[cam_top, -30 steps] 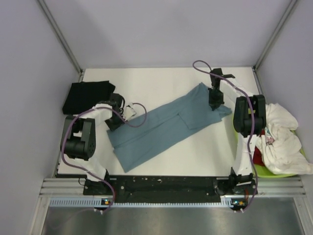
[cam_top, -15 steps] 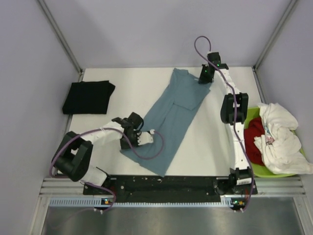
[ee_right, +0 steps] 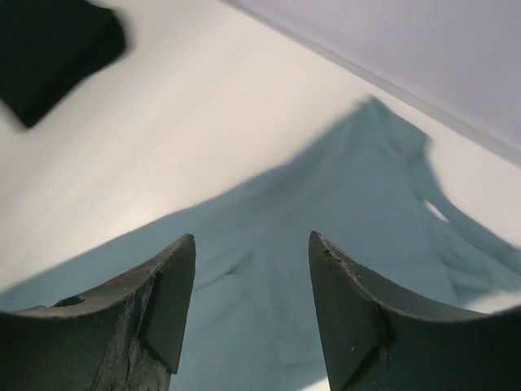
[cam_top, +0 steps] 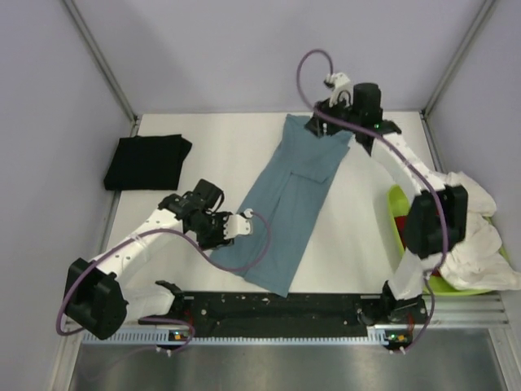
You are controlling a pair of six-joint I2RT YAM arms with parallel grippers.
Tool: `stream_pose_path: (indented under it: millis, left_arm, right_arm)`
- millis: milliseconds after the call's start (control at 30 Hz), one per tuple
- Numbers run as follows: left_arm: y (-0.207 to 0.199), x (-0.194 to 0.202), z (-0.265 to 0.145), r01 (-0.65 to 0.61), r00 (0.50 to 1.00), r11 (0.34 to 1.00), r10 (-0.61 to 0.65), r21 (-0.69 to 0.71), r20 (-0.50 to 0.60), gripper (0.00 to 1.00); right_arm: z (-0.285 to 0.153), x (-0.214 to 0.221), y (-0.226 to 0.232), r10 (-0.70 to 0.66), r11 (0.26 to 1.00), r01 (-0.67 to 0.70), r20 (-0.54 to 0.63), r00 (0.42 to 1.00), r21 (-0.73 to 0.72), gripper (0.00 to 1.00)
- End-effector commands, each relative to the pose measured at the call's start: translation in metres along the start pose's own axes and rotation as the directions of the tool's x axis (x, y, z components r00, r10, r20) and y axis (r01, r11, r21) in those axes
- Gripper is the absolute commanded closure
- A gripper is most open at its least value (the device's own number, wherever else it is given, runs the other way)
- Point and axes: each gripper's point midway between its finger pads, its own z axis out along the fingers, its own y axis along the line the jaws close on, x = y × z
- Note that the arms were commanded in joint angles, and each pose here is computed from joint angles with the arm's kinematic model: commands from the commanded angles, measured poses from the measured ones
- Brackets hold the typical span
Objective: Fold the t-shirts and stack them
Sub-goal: Rotate the tshirt 75 degrees, then grab the bottom of the folded rectangular tshirt with both arms
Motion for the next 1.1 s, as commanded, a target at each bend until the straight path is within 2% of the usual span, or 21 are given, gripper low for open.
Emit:
stream_pose_path:
  millis: [0,133,233,300,333,433,567,633,733,833,900,967,1033,1067]
  left_arm:
    - [-0.007,-0.028,0.007,-0.148,0.974,0.989,0.14,0.029,0.175,0.5]
    - [-0.008,-0.016,0.023,-0.292,0.944,0.956,0.286,0.011,0.164,0.48]
    - [-0.017,-0.007,0.031,-0.371,0.919,0.928,0.361,0.04,0.158,0.46]
    - [-0.02,0.001,0.037,-0.407,0.907,0.912,0.398,0.05,0.138,0.45]
    - [-0.02,0.005,0.039,-0.42,0.902,0.906,0.412,0.047,0.125,0.44]
    - [-0.019,0.016,0.048,-0.451,0.891,0.892,0.446,0.041,0.087,0.44]
    - [-0.022,0.026,0.056,-0.468,0.884,0.882,0.464,0.059,0.06,0.43]
    - [-0.024,0.03,0.059,-0.468,0.884,0.881,0.465,0.077,0.048,0.44]
    - [-0.023,0.038,0.063,-0.461,0.887,0.882,0.462,0.098,0.011,0.44]
    - [-0.021,0.047,0.066,-0.456,0.887,0.884,0.461,0.106,-0.029,0.45]
    - [-0.021,0.05,0.069,-0.456,0.885,0.883,0.463,0.114,-0.045,0.47]
    - [-0.023,0.055,0.071,-0.45,0.886,0.884,0.459,0.124,-0.061,0.54]
    - [-0.027,0.058,0.073,-0.44,0.889,0.887,0.453,0.14,-0.069,0.77]
    - [-0.029,0.059,0.074,-0.435,0.891,0.888,0.449,0.149,-0.074,0.88]
  right_arm:
    - [-0.059,0.048,0.169,-0.465,0.705,0.551,0.297,0.834,-0.446,0.42]
    - [-0.121,0.145,0.254,-0.645,0.348,0.764,0.453,0.616,-0.543,0.36]
    - [-0.147,0.221,0.282,-0.723,0.238,0.718,0.375,0.581,-0.655,0.36]
    - [-0.17,0.273,0.285,-0.796,0.113,0.672,0.338,0.502,-0.732,0.37]
    - [-0.179,0.292,0.288,-0.823,0.075,0.652,0.322,0.467,-0.754,0.37]
    - [-0.197,0.332,0.296,-0.843,-0.013,0.604,0.334,0.422,-0.797,0.38]
    - [-0.194,0.35,0.316,-0.835,-0.086,0.635,0.403,0.375,-0.767,0.39]
    - [-0.188,0.355,0.319,-0.838,-0.071,0.631,0.389,0.382,-0.772,0.4]
    - [-0.173,0.366,0.31,-0.873,-0.067,0.631,0.352,0.338,-0.773,0.42]
    - [-0.164,0.381,0.306,-0.895,-0.058,0.599,0.307,0.324,-0.799,0.46]
    - [-0.163,0.39,0.301,-0.91,-0.058,0.564,0.276,0.309,-0.824,0.56]
    - [-0.164,0.393,0.299,-0.918,-0.043,0.547,0.249,0.308,-0.836,0.81]
    - [-0.167,0.387,0.3,-0.915,-0.036,0.555,0.251,0.316,-0.831,0.97]
    - [-0.17,0.382,0.302,-0.91,-0.035,0.566,0.261,0.323,-0.824,1.0]
